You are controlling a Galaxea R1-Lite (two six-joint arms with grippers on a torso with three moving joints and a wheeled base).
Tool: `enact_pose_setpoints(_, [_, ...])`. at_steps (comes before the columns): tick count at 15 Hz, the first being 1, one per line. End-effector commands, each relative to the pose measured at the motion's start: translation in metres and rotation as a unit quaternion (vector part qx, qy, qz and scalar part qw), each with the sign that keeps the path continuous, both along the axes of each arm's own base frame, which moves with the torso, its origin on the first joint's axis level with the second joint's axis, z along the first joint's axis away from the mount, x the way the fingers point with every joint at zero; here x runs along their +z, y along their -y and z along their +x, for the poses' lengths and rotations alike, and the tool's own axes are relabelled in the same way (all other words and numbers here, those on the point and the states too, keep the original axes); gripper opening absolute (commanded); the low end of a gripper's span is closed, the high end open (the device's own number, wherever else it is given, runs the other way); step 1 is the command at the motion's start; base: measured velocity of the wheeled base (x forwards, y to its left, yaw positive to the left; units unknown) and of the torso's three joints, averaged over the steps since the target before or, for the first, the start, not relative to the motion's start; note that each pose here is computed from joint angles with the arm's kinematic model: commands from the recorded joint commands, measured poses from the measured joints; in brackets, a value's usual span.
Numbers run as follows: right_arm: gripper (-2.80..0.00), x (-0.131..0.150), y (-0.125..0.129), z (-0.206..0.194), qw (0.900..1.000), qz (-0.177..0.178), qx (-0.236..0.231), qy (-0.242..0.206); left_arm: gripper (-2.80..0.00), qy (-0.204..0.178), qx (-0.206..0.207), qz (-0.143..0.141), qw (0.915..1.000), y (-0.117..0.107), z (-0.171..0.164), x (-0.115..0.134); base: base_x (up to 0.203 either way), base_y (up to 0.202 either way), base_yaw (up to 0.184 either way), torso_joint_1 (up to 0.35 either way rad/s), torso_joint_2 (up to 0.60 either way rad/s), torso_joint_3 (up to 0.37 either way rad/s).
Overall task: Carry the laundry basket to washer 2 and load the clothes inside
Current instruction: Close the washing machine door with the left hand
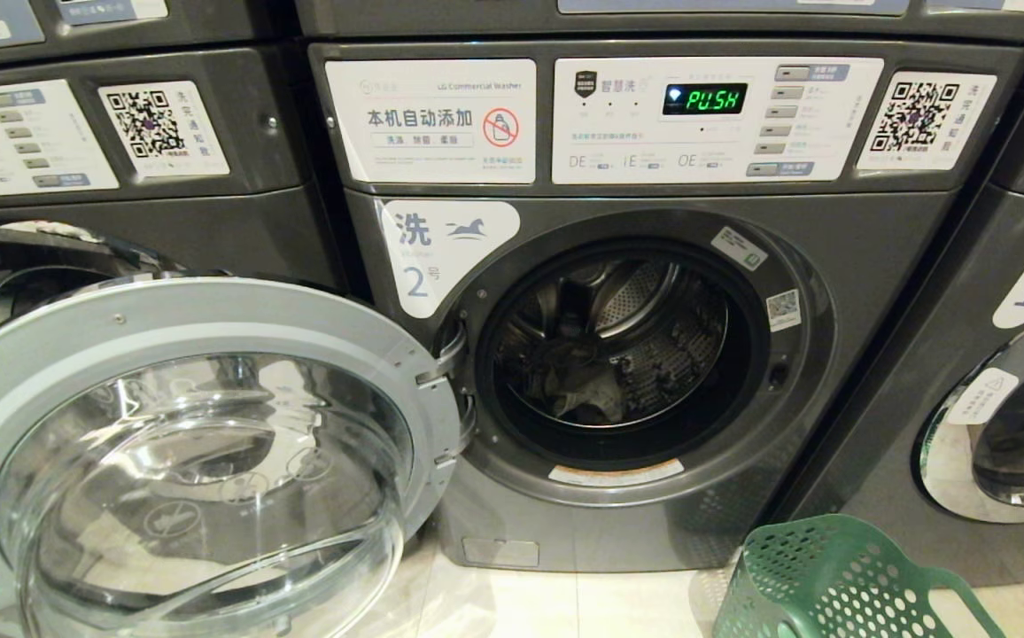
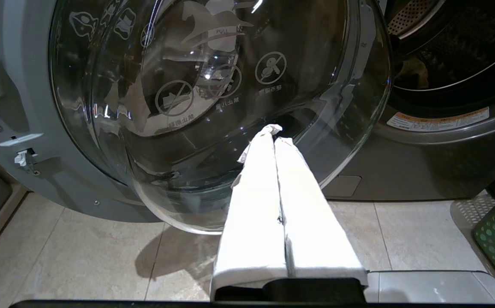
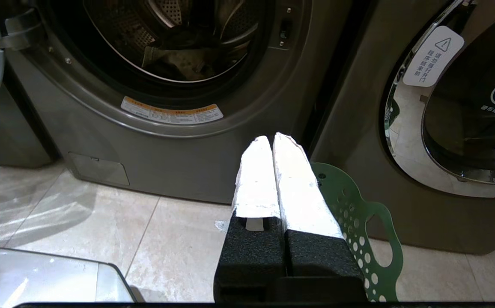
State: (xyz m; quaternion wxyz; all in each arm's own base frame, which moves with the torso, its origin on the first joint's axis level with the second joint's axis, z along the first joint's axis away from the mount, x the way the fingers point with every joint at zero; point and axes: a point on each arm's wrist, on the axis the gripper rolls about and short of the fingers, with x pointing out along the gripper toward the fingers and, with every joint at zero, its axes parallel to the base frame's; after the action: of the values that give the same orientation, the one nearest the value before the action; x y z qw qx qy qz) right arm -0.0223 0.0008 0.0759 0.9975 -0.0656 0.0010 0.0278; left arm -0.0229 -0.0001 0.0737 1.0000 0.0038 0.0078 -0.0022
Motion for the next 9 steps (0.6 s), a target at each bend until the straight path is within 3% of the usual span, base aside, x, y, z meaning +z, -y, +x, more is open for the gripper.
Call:
enact_pose_setpoints(1, [-2.80,-0.0005,0.0002,-0.0005,1.000,0.007,-0.004,0.002,-2.80,0.000,0.000,0.000,1.0000,0.0000,0.0000,0.0000,0.000,0.000,0.000,0.000,0.00,0.000])
enact_pose_setpoints(3, [-2.80,-0.0003,0.0004,-0.0005,0.999,0.042,-0.009,0.001,-2.80,0.000,0.000,0.000,1.0000,0.0000,0.0000,0.0000,0.000,0.000,0.000,0.000,0.00,0.000])
enact_pose_setpoints(5, [-2.80,-0.0002,0.0010,-0.0005,0.998,0.054,-0.022,0.002,-2.80,0.000,0.000,0.000,1.0000,0.0000,0.0000,0.0000,0.000,0.000,0.000,0.000,0.00,0.000])
enact_pose_setpoints(9, [-2.80,0.0001,0.0010,-0.0005,0.998,0.053,-0.023,0.003,-2.80,0.000,0.000,0.000,1.0000,0.0000,0.0000,0.0000,0.000,0.000,0.000,0.000,0.00,0.000])
